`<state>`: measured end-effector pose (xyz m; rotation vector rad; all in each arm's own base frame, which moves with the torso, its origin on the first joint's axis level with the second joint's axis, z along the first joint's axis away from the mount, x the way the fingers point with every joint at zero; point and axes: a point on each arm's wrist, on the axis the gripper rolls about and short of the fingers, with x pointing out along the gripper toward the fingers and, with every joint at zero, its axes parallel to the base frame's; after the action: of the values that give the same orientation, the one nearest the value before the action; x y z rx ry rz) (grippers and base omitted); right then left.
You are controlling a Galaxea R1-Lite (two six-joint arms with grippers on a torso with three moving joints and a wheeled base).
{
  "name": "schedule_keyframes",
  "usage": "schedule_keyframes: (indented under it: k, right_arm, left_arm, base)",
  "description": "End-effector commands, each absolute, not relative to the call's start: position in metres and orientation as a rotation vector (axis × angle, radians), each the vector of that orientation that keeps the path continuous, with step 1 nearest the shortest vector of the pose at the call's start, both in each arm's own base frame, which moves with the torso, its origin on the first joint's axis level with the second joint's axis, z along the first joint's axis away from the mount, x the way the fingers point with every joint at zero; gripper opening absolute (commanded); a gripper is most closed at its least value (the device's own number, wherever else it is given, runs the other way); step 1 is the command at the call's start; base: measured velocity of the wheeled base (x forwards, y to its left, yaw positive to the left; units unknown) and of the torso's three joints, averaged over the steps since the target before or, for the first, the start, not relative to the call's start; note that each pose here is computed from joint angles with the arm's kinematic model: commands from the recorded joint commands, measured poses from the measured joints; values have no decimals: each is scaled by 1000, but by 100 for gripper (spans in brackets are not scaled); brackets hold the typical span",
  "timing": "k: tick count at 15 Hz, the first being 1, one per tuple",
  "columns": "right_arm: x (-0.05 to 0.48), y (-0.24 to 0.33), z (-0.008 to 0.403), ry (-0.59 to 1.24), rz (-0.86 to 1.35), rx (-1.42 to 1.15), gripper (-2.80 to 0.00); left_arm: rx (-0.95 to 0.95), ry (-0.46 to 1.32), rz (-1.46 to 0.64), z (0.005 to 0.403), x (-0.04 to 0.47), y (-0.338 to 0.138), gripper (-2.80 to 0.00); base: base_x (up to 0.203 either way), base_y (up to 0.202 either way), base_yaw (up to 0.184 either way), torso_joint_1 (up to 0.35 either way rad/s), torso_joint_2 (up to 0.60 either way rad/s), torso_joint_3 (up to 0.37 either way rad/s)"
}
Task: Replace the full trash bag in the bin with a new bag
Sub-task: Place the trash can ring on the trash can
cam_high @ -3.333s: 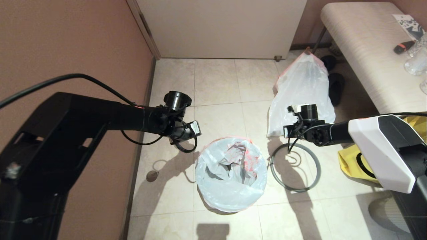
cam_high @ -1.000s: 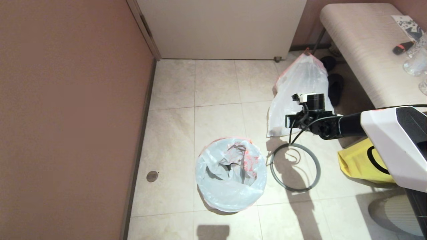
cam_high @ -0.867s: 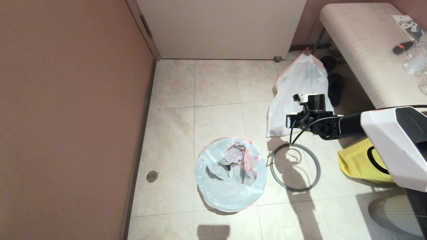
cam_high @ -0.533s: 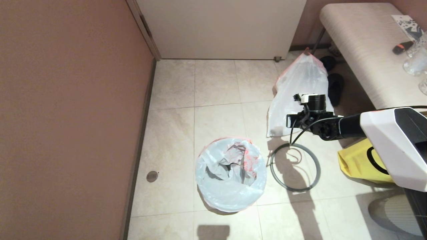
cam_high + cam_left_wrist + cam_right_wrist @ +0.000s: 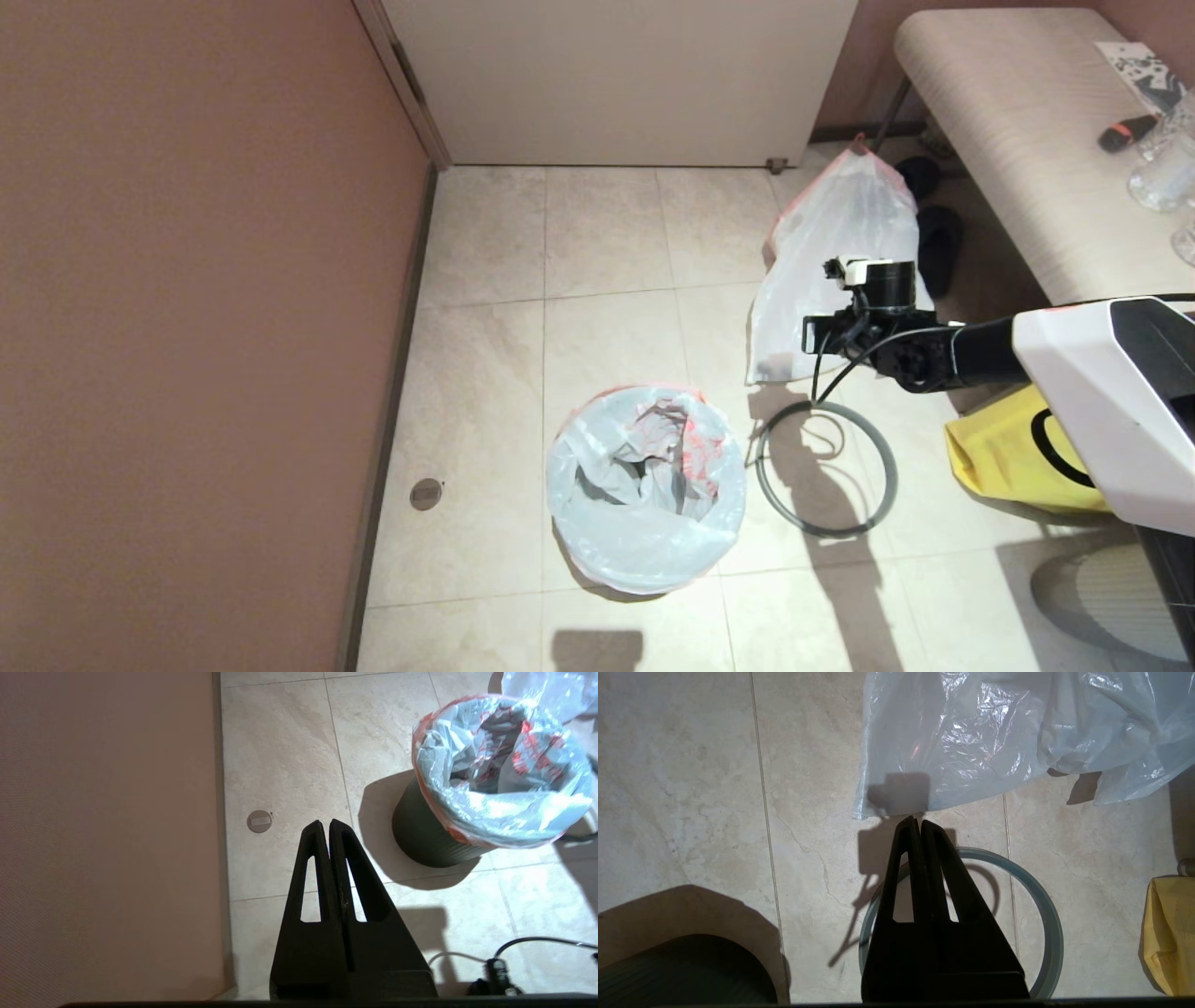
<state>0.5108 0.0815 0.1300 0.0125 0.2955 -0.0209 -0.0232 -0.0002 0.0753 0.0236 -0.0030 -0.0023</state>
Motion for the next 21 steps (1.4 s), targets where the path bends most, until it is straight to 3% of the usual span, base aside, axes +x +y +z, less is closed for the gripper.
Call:
schedule_keyframes:
  k: [1,17,21]
  right_arm:
    - [511,82,129,289,-20,12,-280]
    - [512,80,130,262,-24,20,-280]
    - [521,84,102,306,-7,7,-280]
  left_arm:
    - [-10,1,0,75,-23,0,-280]
    - [-5,1,2,75,-23,0,-280]
    - [-5,0,2,75,-23,0,-280]
  base:
    - [0,0,0,0,0,0]
    - [0,0,0,0,0,0]
    - [0,0,0,0,0,0]
